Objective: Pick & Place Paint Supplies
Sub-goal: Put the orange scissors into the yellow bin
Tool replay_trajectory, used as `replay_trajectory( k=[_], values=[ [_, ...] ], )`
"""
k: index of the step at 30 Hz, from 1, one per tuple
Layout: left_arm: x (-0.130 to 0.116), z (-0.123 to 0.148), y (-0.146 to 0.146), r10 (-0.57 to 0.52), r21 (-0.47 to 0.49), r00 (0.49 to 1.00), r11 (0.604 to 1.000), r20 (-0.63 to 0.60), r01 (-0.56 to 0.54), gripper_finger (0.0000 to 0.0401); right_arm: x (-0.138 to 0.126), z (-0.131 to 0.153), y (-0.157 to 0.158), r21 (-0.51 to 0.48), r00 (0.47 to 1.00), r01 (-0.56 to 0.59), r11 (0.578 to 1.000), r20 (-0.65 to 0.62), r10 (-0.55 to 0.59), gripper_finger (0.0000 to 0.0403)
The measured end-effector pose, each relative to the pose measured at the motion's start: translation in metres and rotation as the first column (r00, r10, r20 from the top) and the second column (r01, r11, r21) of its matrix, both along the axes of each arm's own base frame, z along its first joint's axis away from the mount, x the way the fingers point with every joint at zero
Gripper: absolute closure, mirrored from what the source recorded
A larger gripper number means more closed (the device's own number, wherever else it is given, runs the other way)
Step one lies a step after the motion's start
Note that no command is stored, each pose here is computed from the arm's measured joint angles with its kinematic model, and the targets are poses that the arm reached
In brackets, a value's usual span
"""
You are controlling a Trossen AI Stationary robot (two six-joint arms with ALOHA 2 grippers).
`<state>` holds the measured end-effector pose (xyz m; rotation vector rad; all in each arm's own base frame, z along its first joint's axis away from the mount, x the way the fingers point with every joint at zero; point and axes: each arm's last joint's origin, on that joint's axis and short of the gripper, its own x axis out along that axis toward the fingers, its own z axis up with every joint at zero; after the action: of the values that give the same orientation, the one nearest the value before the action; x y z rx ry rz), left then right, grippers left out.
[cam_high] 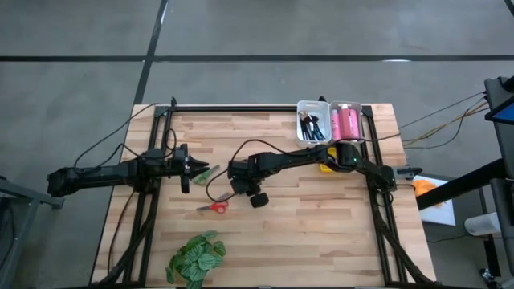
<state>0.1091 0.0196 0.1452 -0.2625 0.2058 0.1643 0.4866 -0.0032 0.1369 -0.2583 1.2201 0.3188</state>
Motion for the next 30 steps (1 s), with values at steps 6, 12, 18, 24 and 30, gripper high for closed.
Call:
replay_trajectory(
  k=[6, 12, 18, 24, 30],
  values=[
    [0.0, 0.0, 0.0, 0.0, 0.0, 1.0, 1.0, 0.0, 0.0, 0.0314, -0.0024, -0.0013, 0.0009, -0.002, 1.0, -0.002, 1.0, -0.017, 0.002, 0.0335],
    [0.0, 0.0, 0.0, 0.0, 0.0, 1.0, 1.0, 0.0, 0.0, 0.0314, -0.0025, -0.0011, 0.0011, -0.002, 1.0, -0.002, 1.0, -0.018, 0.002, 0.0335],
    [0.0, 0.0, 0.0, 0.0, 0.0, 1.0, 1.0, 0.0, 0.0, 0.0314, -0.0025, -0.0011, 0.004, -0.004, 1.0, -0.008, 1.0, -0.018, 0.008, 0.0335],
    [0.0, 0.0, 0.0, 0.0, 0.0, 1.0, 1.0, 0.0, 0.0, 0.0314, -0.0026, -0.0014, 0.0077, -0.008, 1.0, -0.014, 1.0, -0.019, 0.014, 0.035],
    [0.0, 0.0, 0.0, 0.0, 0.0, 1.0, 1.0, 0.0, 0.0, 0.0314, -0.0027, -0.0014, 0.008, -0.004, 1.0, -0.009, 1.0, -0.021, 0.009, 0.0387]
  ],
)
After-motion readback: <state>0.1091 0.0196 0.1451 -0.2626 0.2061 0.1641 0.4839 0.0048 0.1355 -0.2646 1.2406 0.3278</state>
